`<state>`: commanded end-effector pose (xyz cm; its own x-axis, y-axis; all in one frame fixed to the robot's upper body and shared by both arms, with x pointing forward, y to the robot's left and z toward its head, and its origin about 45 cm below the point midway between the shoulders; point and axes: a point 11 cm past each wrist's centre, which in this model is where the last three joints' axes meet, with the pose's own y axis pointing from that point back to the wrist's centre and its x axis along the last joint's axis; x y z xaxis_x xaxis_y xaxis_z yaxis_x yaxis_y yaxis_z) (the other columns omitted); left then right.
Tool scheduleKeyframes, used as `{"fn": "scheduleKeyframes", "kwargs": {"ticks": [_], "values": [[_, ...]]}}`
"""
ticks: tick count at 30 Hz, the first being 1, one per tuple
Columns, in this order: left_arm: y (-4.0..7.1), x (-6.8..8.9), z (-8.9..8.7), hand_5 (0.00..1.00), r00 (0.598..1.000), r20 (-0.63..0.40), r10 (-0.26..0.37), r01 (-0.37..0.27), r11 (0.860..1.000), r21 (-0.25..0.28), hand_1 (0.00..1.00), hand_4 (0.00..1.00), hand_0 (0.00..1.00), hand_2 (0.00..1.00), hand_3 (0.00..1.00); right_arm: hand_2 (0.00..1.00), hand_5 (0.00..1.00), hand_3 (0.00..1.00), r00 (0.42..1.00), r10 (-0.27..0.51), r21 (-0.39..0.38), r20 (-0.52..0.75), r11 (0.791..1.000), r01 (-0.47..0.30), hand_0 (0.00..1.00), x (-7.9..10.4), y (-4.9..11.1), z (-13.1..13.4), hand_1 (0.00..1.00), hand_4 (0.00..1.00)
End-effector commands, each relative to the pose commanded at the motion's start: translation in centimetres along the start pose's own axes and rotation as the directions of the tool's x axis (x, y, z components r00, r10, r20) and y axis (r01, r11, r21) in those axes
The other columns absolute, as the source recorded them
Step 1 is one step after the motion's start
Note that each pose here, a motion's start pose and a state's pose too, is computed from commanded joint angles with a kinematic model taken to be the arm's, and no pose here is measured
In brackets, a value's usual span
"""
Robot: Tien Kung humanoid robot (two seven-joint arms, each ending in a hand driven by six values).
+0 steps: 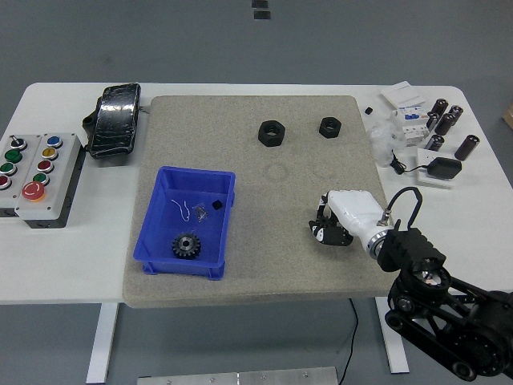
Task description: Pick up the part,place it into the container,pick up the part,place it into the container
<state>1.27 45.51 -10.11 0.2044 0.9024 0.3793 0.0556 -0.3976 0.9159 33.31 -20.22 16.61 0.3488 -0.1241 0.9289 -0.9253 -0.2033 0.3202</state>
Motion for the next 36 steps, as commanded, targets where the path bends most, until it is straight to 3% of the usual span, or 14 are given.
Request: {"fn": "scheduleKeyframes", "kwargs": {"ticks": [4,9,18,19,22,24,25,36], "values": [[0.0,-0.1,0.1,0.443,1.000,0.003,-0.002,0.002,1.000,0.000,0.684,0.720,0.670,0.675,0.615,0.355,0.275,0.417,0.999,0.046,0.086,0.020,0.995,-0.048,0.300,1.5,-0.9,-3.4,0.474,0.527],[0.0,-0.2,0.2,0.463,1.000,0.007,-0.004,0.004,1.000,0.000,0.684,0.725,0.671,0.673,0.617,0.352,0.274,0.418,0.997,0.079,0.225,0.022,0.971,-0.082,0.304,2.6,-1.4,-9.1,0.475,0.521],[0.0,0.1,0.2,0.475,1.000,0.011,-0.001,0.001,1.000,0.004,0.683,0.737,0.671,0.674,0.619,0.367,0.276,0.440,0.997,0.074,0.453,0.031,0.888,-0.080,0.329,2.8,-0.9,-16.8,0.482,0.518],[0.0,0.1,0.2,0.477,1.000,0.011,-0.001,0.001,1.000,0.004,0.683,0.738,0.671,0.674,0.618,0.602,0.270,0.630,0.997,0.067,0.470,0.027,0.880,-0.072,0.477,2.7,-0.8,-17.3,0.584,0.526],[0.0,0.1,0.2,0.477,1.000,0.011,-0.001,0.001,1.000,0.005,0.683,0.738,0.671,0.674,0.618,0.602,0.270,0.630,0.999,0.044,0.510,-0.002,0.859,-0.037,0.477,2.3,-0.8,-18.5,0.584,0.526],[0.0,0.1,0.2,0.477,1.000,0.012,-0.001,0.001,1.000,0.004,0.683,0.738,0.671,0.674,0.618,0.602,0.270,0.630,0.999,0.037,0.518,-0.032,0.855,-0.015,0.477,1.9,-1.0,-18.8,0.584,0.526],[0.0,0.1,0.3,0.477,1.000,0.012,-0.001,0.001,1.000,0.004,0.684,0.739,0.671,0.674,0.619,0.741,0.295,0.699,0.998,0.036,0.518,-0.044,0.855,-0.008,0.647,1.7,-1.1,-18.9,0.741,0.608],[0.0,0.3,0.2,0.477,1.000,0.014,0.002,-0.002,1.000,0.006,0.683,0.739,0.670,0.673,0.618,0.780,0.312,0.726,0.994,0.017,0.482,-0.104,0.876,0.035,0.660,0.1,-2.1,-18.3,0.785,0.645]]}}
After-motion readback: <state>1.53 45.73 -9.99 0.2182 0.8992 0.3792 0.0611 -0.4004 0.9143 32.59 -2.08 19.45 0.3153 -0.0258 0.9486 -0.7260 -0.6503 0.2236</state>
